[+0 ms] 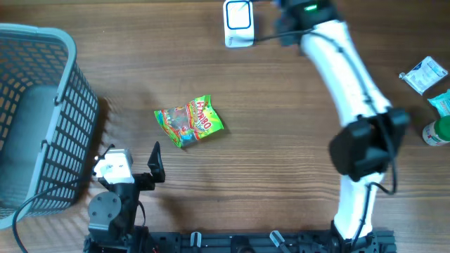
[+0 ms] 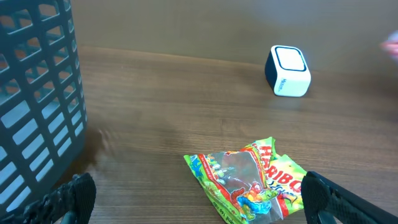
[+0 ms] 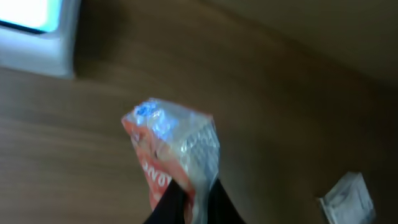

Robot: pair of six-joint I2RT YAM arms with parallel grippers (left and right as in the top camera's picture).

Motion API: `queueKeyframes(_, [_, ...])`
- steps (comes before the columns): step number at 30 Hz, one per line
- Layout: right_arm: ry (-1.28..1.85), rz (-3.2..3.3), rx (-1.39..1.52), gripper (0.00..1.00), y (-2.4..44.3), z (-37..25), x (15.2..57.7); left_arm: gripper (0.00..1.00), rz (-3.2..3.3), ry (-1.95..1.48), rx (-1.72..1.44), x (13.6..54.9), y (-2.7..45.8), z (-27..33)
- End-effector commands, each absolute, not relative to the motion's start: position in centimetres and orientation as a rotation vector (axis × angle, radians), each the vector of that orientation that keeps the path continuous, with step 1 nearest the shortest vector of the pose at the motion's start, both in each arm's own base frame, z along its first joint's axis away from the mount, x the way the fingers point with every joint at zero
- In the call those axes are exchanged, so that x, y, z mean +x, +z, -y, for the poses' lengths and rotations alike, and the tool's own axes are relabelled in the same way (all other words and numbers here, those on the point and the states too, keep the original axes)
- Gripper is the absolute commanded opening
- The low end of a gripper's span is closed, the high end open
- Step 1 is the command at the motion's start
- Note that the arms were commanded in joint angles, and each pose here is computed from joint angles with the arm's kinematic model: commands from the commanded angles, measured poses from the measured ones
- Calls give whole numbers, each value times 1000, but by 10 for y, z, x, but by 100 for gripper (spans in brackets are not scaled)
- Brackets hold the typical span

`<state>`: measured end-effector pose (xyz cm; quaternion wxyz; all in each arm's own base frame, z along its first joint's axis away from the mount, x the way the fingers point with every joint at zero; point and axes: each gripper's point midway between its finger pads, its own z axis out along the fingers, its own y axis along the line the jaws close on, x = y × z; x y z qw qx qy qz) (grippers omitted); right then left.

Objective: Scan the item barcode
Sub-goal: 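Carry the red-white box with right gripper to the right edge, then reach the right gripper to the Haribo bag and grasp it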

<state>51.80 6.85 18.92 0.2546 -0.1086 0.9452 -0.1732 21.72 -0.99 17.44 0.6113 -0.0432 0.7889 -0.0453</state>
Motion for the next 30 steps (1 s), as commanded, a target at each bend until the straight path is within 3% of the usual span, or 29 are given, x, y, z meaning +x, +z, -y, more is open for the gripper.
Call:
queueKeyframes(1, [-554, -2707, 144, 4, 165, 43, 496, 100, -1815, -99, -111, 217, 174, 8])
queueKeyframes(6, [-526, -2767, 519, 4, 105, 171, 462, 100, -1815, -99, -111, 217, 174, 8])
queueKeyframes(9, [-470, -2770, 701, 5, 65, 222, 432, 100, -1815, -99, -111, 217, 174, 8])
queueKeyframes(12, [-421, -2740, 790, 4, 62, 245, 422, 100, -1815, -99, -111, 217, 174, 8])
queueKeyframes(13, [-393, -2727, 796, 26, 67, 247, 425, 100, -1815, -99, -111, 217, 174, 8])
queueKeyframes(14, [-369, -2724, 792, 63, 70, 246, 427, 100, -1815, -99, -111, 217, 174, 8])
queueKeyframes(15, [-317, -2715, 784, 87, 78, 241, 432, 100, -1815, -99, -111, 217, 174, 8])
queueKeyframes(16, [-244, -2701, 763, 100, 89, 232, 439, 100, -1815, -99, -111, 217, 174, 8])
queueKeyframes(20, [-21, -2580, 693, 100, 154, 187, 463, 100, -1815, -99, -111, 217, 174, 8])
queueKeyframes(23, [385, -2543, 586, 100, 198, 98, 468, 100, -1815, -99, -111, 217, 174, 8])
queueKeyframes(26, [874, -2601, 425, 100, 201, -16, 462, 100, -1815, -99, -111, 217, 174, 8])
queueKeyframes(30, [1213, -2860, 728, 100, 158, -155, 408, 100, -1815, -99, -111, 217, 174, 8])
